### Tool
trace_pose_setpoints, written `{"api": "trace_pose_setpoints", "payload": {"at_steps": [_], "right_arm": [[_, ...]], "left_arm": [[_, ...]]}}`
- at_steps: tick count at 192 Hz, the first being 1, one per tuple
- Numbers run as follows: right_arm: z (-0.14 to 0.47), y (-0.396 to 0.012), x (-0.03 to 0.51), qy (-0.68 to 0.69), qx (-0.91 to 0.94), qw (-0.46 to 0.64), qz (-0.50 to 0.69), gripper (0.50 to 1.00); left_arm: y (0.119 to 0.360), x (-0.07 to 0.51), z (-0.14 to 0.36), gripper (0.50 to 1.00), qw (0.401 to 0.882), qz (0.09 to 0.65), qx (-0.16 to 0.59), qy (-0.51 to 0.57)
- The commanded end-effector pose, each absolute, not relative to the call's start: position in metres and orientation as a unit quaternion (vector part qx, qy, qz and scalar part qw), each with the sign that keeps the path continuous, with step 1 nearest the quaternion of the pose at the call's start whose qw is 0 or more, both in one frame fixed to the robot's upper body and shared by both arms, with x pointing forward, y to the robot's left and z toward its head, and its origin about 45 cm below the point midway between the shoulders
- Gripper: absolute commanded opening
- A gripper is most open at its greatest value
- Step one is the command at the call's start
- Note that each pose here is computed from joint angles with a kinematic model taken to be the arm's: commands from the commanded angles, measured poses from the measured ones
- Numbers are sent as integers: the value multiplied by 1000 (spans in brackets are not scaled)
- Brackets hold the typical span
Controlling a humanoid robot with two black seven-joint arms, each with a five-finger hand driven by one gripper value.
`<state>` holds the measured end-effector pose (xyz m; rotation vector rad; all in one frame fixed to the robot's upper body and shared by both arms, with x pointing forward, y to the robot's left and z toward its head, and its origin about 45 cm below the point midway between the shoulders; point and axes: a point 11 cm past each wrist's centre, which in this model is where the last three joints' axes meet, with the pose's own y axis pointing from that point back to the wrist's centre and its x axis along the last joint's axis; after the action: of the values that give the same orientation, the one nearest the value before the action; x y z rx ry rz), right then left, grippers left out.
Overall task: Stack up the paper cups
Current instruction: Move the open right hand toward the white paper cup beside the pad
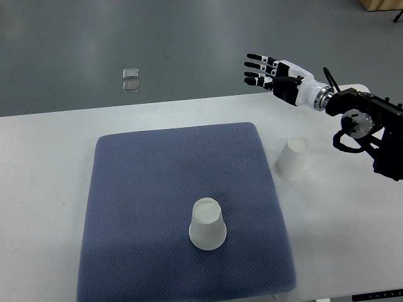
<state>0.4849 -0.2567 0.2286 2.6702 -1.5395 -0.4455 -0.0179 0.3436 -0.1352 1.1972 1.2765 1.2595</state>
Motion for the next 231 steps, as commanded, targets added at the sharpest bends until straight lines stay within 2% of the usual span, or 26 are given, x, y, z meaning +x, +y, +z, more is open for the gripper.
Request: {"api": "trace_pose_setpoints", "payload": {"at_steps": [1, 48, 68, 103, 145, 177, 231], "right_arm": [[234, -273, 486, -505, 853, 16, -130, 924], [247, -313, 479, -498, 860, 31, -109, 924], [262, -332, 469, -477, 873, 76, -67, 924], [278, -315, 451, -400, 897, 183, 45, 924], [266, -319, 441, -302, 863, 346, 212, 924], [256, -332, 437, -256, 825, 426, 269, 924], [221, -331, 428, -207, 792, 486, 305, 924]], "left_arm": [[344, -18, -135, 1000, 473, 515, 489, 521], [344, -18, -135, 1000, 473, 515, 489, 522], [344, -18, -135, 1000, 473, 515, 489, 522], [344, -18, -135, 1000, 473, 515, 489, 522], [344, -18, -135, 1000, 473, 515, 489, 522], [344, -18, -135, 1000, 473, 515, 489, 522], [344, -18, -135, 1000, 473, 515, 489, 522]]}}
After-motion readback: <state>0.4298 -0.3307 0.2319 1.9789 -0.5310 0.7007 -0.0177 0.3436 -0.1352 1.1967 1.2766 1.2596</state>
